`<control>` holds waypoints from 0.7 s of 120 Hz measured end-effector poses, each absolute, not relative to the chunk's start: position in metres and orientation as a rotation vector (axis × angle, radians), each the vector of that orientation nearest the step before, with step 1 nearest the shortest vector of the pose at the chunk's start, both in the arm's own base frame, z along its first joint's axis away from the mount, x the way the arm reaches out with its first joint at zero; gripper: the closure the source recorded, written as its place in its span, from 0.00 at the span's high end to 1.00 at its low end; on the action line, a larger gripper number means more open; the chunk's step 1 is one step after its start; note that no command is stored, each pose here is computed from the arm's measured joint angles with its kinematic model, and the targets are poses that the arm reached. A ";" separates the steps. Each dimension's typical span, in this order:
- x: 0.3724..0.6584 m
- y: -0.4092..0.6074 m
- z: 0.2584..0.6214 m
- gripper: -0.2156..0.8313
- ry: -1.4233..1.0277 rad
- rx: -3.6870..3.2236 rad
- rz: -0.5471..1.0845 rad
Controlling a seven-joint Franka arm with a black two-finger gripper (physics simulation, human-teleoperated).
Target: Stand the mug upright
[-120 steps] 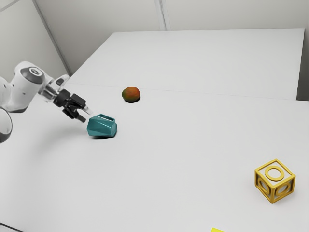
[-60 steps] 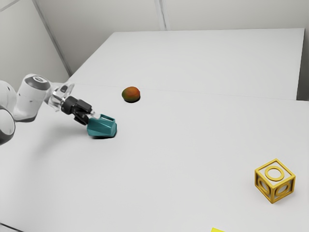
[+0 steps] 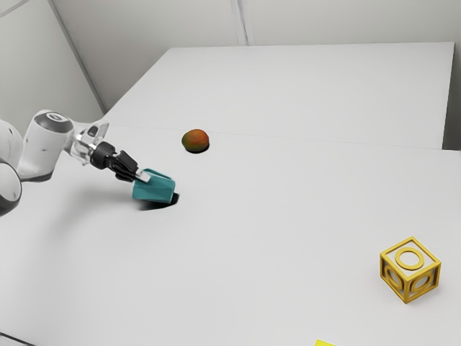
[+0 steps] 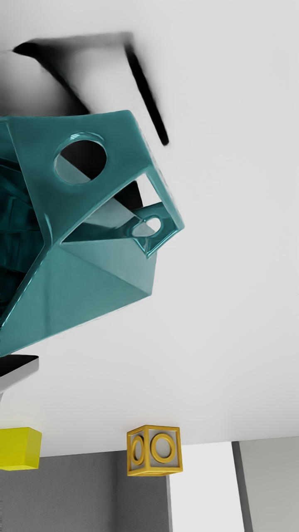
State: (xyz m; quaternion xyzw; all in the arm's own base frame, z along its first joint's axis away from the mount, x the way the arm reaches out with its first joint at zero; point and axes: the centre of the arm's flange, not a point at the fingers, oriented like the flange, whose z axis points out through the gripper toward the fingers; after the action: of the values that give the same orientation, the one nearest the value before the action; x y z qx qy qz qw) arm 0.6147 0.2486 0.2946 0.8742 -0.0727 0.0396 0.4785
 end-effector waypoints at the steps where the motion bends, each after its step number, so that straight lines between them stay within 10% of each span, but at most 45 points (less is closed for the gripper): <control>1: 0.615 0.249 0.295 0.11 -0.178 2.134 0.097; 84: 0.618 0.179 0.390 0.05 -0.435 2.449 0.037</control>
State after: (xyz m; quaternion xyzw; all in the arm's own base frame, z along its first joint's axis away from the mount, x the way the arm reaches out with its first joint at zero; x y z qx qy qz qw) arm 0.6185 0.1792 0.3899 0.9322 -0.1658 0.0140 0.3213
